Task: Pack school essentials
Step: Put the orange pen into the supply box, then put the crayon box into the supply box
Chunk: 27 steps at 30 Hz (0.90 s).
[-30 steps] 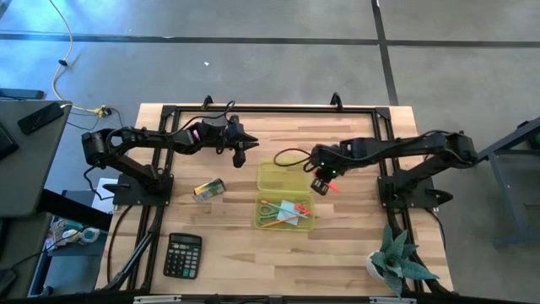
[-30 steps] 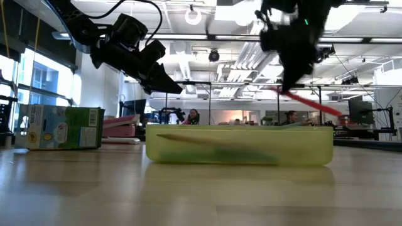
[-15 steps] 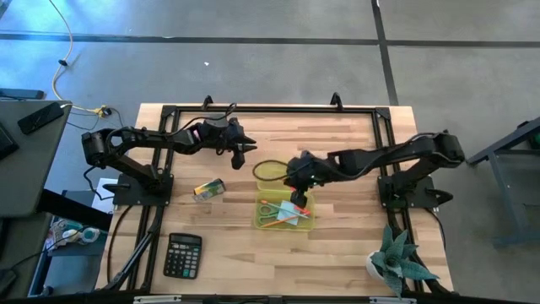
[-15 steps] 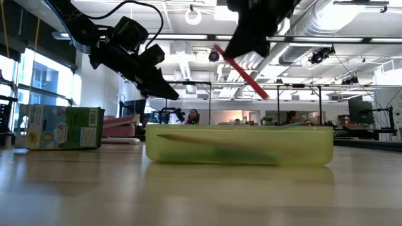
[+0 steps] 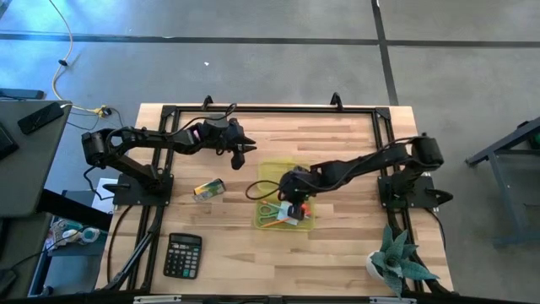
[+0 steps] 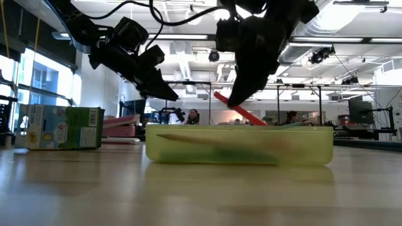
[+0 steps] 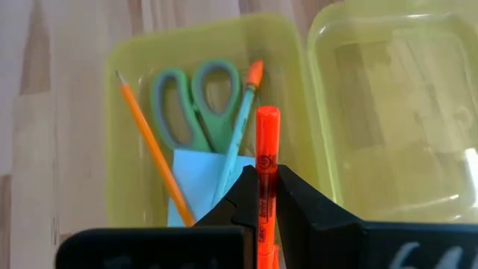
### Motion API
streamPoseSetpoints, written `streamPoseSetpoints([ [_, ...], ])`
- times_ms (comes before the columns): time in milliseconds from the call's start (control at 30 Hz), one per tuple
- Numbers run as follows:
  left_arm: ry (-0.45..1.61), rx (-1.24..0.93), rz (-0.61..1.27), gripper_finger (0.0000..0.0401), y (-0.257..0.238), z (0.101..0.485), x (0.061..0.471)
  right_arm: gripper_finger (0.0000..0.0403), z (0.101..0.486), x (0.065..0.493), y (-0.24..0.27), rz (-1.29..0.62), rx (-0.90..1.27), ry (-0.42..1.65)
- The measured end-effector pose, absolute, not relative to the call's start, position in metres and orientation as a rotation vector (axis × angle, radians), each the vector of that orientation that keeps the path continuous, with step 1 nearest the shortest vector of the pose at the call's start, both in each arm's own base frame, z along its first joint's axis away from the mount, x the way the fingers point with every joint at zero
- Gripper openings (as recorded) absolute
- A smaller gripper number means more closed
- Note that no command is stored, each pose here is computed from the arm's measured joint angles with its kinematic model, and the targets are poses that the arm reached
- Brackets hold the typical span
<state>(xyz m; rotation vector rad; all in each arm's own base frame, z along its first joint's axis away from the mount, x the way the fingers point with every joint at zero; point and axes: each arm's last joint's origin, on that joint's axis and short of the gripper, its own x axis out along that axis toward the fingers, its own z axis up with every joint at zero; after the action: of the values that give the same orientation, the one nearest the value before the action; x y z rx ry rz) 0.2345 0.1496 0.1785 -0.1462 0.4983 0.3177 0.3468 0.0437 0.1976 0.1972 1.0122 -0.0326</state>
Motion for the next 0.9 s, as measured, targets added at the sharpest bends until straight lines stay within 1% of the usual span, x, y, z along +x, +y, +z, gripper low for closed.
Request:
streamPoseSetpoints([
  [200, 0.503, -0.152, 0.375, 0.0086, 0.151, 0.1783, 0.2339, 0.0012, 0.1956, 0.346, 0.0491, 0.009, 0.163, 1.027],
  [400, 0.503, -0.152, 0.376, 0.0086, 0.1511, 0.1784, 0.2339, 0.0017, 0.1956, 0.3454, 0.0535, 0.02, 0.155, 1.028],
  [467, 0.502, -0.157, 0.375, 0.009, 0.151, 0.1784, 0.234, 0.0033, 0.1956, 0.3453, 0.0539, 0.019, 0.157, 1.028],
  [533, 0.5, -0.171, 0.378, 0.01, 0.151, 0.1784, 0.2339, 0.006, 0.1956, 0.3453, 0.0539, 0.014, 0.164, 1.028],
  [633, 0.501, -0.171, 0.377, 0.0121, 0.1509, 0.1783, 0.2339, 0.0104, 0.1956, 0.3454, 0.0534, -0.007, 0.155, 1.024],
  [733, 0.501, -0.171, 0.378, 0.0148, 0.1509, 0.1783, 0.2339, 0.0138, 0.196, 0.3452, 0.0532, -0.009, 0.153, 1.023],
  [833, 0.501, -0.168, 0.389, 0.0176, 0.1513, 0.1785, 0.2339, 0.016, 0.197, 0.344, 0.0508, -0.022, 0.166, 1.031],
  [900, 0.506, -0.164, 0.408, 0.0191, 0.1521, 0.18, 0.2341, 0.0167, 0.1996, 0.3408, 0.0481, -0.04, 0.18, 1.046],
])
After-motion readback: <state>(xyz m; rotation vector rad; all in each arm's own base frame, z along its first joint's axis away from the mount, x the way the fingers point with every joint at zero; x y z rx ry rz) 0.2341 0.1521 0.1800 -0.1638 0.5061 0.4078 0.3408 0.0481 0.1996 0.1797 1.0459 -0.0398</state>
